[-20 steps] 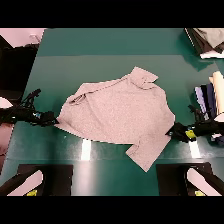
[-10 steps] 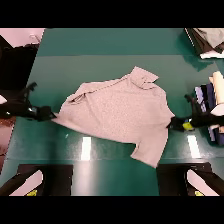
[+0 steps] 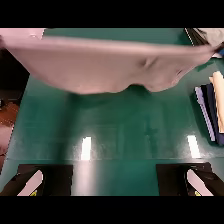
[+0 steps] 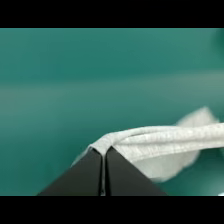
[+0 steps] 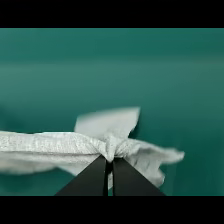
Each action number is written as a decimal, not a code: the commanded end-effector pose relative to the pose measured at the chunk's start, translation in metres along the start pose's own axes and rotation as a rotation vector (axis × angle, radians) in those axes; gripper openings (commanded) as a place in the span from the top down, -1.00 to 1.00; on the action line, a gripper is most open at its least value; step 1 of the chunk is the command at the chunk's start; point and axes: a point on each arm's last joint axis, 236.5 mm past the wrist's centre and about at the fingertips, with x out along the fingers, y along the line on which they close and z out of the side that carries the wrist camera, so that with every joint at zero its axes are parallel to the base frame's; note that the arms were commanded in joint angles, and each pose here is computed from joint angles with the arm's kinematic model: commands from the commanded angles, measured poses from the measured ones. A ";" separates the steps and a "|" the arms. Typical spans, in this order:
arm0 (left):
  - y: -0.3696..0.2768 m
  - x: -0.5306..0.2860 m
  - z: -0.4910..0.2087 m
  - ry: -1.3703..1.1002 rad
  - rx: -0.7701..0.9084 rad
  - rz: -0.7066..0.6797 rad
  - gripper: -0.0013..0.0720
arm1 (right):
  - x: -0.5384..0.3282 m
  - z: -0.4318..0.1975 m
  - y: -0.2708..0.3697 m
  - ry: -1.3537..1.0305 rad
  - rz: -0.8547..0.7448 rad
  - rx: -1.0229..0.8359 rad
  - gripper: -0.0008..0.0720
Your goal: Fold the shirts.
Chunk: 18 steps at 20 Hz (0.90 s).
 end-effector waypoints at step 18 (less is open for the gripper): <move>-0.036 -0.020 -0.059 0.228 -0.091 -0.111 0.91 | -0.089 0.010 -0.016 0.120 -0.144 0.020 0.93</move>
